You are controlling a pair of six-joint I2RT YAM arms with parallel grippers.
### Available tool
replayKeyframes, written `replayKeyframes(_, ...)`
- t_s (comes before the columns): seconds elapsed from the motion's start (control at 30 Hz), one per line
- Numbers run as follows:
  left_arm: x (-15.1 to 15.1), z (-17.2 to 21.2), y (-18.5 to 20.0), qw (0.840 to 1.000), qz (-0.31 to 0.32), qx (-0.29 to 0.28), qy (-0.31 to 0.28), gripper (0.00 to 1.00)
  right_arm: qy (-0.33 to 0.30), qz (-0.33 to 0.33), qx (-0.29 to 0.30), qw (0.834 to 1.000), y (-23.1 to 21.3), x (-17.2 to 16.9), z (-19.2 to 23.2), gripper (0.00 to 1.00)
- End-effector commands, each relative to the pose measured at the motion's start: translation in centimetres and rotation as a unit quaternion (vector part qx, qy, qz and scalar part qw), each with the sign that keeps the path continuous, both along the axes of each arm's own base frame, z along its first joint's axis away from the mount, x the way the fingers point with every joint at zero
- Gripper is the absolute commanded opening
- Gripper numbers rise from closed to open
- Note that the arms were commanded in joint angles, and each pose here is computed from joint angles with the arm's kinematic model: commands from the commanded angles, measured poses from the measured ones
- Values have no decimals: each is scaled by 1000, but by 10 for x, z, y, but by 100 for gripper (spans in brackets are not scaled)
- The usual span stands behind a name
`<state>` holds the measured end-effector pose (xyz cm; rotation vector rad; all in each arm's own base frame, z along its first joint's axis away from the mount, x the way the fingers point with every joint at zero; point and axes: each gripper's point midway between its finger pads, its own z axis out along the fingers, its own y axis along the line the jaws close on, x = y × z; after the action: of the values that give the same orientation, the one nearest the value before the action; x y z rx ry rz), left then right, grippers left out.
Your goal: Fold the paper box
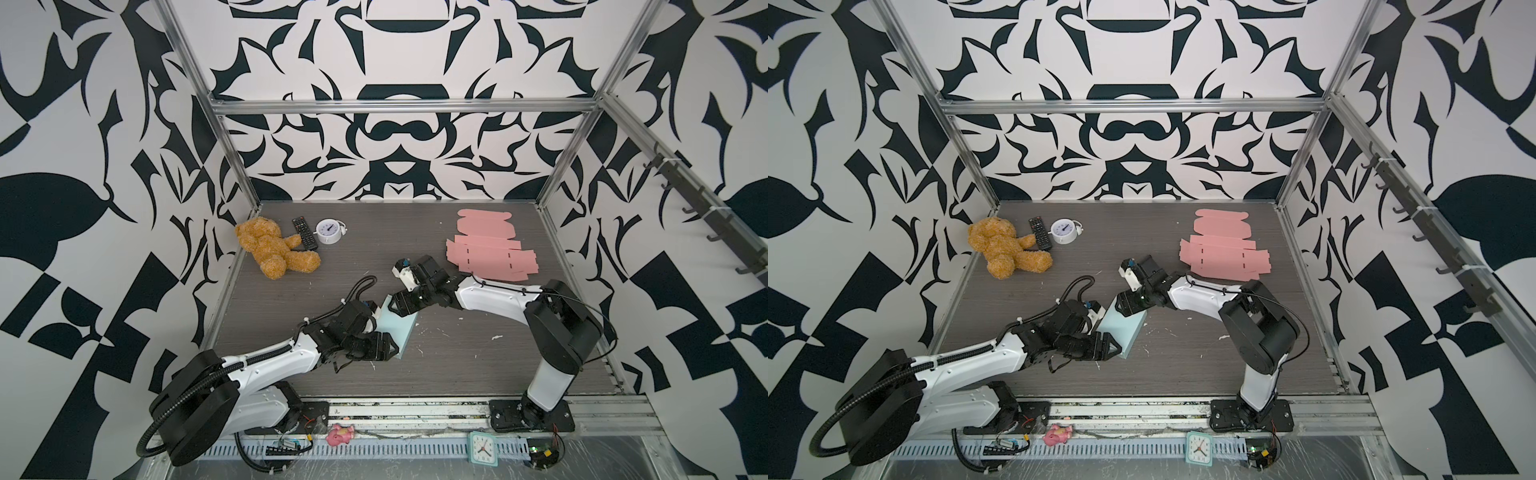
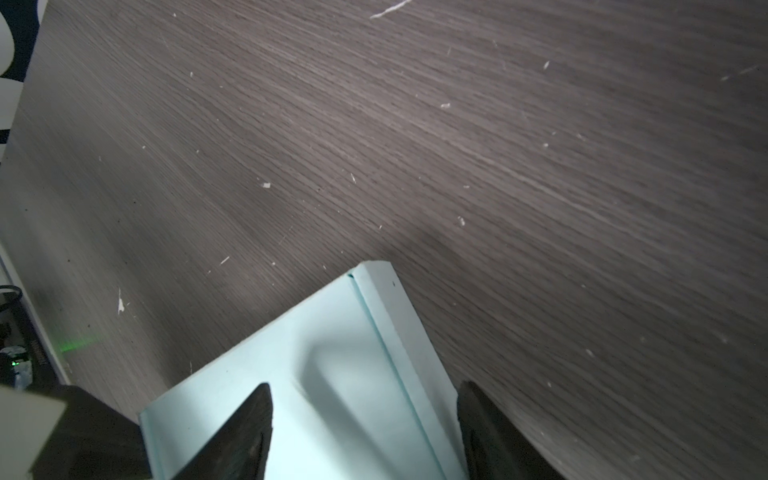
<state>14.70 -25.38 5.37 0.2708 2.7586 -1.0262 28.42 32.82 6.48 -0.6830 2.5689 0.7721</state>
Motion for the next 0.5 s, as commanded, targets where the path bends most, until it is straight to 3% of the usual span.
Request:
replayKeyframes(0.0,10,7,-3,1000,2,-7,-15,77,-13,-3,21,1000,1,-1,20,71)
replayKeyframes(0.47,25,15,6,1000,12,-8,-25,77,-14,-15,25,999,-9,-9,22,71)
